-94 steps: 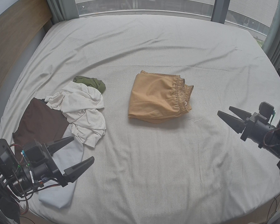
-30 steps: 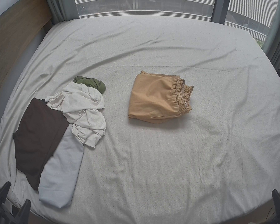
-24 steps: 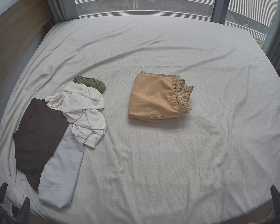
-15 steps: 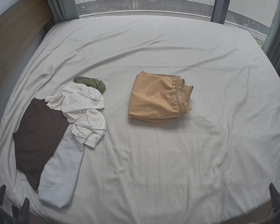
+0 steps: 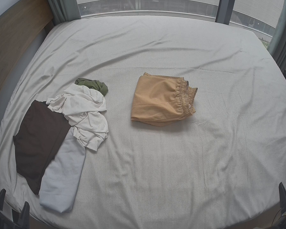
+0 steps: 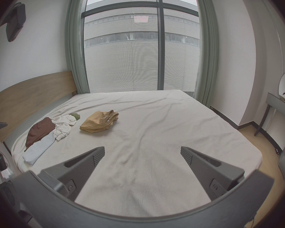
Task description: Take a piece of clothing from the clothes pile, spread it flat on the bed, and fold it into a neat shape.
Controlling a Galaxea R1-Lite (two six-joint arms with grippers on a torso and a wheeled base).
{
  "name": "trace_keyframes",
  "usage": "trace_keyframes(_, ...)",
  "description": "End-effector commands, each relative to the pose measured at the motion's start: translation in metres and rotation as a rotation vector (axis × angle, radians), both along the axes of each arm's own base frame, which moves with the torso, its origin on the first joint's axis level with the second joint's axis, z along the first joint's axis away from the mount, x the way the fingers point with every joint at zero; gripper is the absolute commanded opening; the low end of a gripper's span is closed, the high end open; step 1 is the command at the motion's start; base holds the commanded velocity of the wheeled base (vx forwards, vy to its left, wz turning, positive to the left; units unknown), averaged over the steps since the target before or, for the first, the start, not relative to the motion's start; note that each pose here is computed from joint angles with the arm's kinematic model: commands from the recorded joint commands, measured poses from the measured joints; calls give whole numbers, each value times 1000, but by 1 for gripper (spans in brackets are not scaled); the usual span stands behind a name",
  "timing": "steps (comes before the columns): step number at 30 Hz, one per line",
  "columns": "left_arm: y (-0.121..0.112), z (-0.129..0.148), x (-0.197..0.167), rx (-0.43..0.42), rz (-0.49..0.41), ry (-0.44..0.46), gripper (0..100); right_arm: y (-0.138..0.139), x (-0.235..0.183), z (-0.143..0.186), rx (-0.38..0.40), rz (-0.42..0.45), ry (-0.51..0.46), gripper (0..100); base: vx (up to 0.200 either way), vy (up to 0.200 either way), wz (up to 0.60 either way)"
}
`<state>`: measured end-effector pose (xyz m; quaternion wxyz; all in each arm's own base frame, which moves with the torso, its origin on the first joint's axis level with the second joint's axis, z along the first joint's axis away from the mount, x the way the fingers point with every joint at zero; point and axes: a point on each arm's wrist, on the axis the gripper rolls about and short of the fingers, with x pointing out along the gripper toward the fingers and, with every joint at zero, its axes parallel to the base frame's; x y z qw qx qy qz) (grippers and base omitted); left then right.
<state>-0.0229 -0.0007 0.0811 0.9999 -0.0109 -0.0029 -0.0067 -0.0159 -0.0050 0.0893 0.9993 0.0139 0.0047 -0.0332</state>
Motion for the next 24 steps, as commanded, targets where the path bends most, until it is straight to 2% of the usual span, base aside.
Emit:
trace_keyframes(1, 0, -5, 0, -1, 9, 6, 100, 0, 2, -5, -3, -12, 28, 100, 0, 0, 0)
trace_keyframes(5, 0, -5, 0, 2, 15, 6, 100, 0, 2, -5, -9, -23, 30, 100, 0, 0, 0)
trace_keyframes(7, 0, -5, 0, 5, 10, 7, 100, 0, 0, -6, -18, -72, 29, 100, 0, 0, 0)
trace_keyframes(8, 0, -5, 0, 3, 7, 3, 100, 1, -3, -6, -28, -127, 15, 100, 0, 0, 0)
trace_keyframes(10, 0, -5, 0, 3, 6, 3, 100, 2, -5, -7, -38, -138, 1, 100, 0, 0, 0)
trace_keyframes(12, 0, -5, 0, 2, 7, 1, 100, 2, -6, -7, -39, -113, -21, 100, 0, 0, 0)
trace_keyframes(13, 0, -5, 0, 2, 7, 1, 100, 2, -7, -7, -25, -68, -38, 100, 0, 0, 0)
trace_keyframes(15, 0, -5, 0, 8, 7, 1, 100, 4, -6, -11, 22, 5, -22, 100, 0, 0, 0)
trace_keyframes(17, 0, -5, 0, 23, 0, 4, 100, 5, -6, -12, 21, 37, -14, 100, 0, 0, 0)
trace_keyframes(24, 0, -5, 0, 28, -14, 5, 100, 5, -6, -14, -17, 42, 6, 100, 0, 0, 0)
